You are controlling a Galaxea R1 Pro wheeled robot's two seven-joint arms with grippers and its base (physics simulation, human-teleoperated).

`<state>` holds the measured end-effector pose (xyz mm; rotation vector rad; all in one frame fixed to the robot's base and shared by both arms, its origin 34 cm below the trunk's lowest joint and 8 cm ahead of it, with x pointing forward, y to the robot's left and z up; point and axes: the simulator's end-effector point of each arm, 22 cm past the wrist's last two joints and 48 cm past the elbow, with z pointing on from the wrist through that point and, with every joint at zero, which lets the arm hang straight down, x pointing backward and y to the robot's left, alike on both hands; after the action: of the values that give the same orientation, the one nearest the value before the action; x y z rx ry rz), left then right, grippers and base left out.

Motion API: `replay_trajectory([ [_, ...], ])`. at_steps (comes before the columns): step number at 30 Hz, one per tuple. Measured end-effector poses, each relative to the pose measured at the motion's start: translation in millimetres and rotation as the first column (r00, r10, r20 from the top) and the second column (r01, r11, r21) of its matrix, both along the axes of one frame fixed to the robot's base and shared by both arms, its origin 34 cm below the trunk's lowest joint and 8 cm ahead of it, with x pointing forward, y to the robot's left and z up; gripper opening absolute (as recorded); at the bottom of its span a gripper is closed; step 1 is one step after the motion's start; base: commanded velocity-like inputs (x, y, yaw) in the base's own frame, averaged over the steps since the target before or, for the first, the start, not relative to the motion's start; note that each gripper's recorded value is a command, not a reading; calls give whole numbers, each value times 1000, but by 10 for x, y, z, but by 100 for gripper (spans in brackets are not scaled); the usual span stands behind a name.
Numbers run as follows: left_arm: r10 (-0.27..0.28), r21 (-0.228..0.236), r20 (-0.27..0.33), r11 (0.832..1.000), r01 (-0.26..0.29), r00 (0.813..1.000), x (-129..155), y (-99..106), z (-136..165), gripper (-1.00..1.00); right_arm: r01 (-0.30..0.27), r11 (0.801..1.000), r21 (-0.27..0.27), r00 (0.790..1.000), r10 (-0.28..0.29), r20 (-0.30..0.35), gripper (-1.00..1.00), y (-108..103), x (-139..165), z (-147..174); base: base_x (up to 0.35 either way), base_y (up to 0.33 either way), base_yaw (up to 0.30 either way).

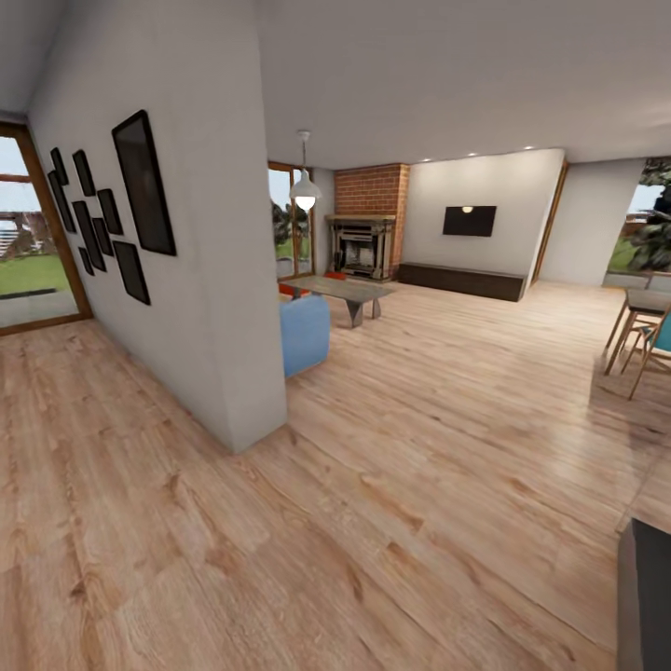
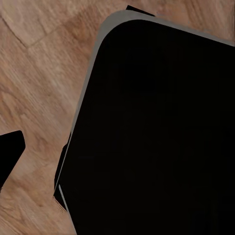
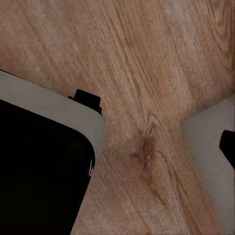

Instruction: Move the two storage containers from the living room to the garage. In the garage, place one container on the floor and stack the other container on top of it (either order is fine).

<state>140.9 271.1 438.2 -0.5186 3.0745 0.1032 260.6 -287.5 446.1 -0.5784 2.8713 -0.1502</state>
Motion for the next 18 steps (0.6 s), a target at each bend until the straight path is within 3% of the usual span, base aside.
replay_trajectory([
  [18,0,-2,-5,1000,0,1000,-12,-4,0,100,-4,1000,0,1000,4,3,100,1,8,2,322,0,0],
])
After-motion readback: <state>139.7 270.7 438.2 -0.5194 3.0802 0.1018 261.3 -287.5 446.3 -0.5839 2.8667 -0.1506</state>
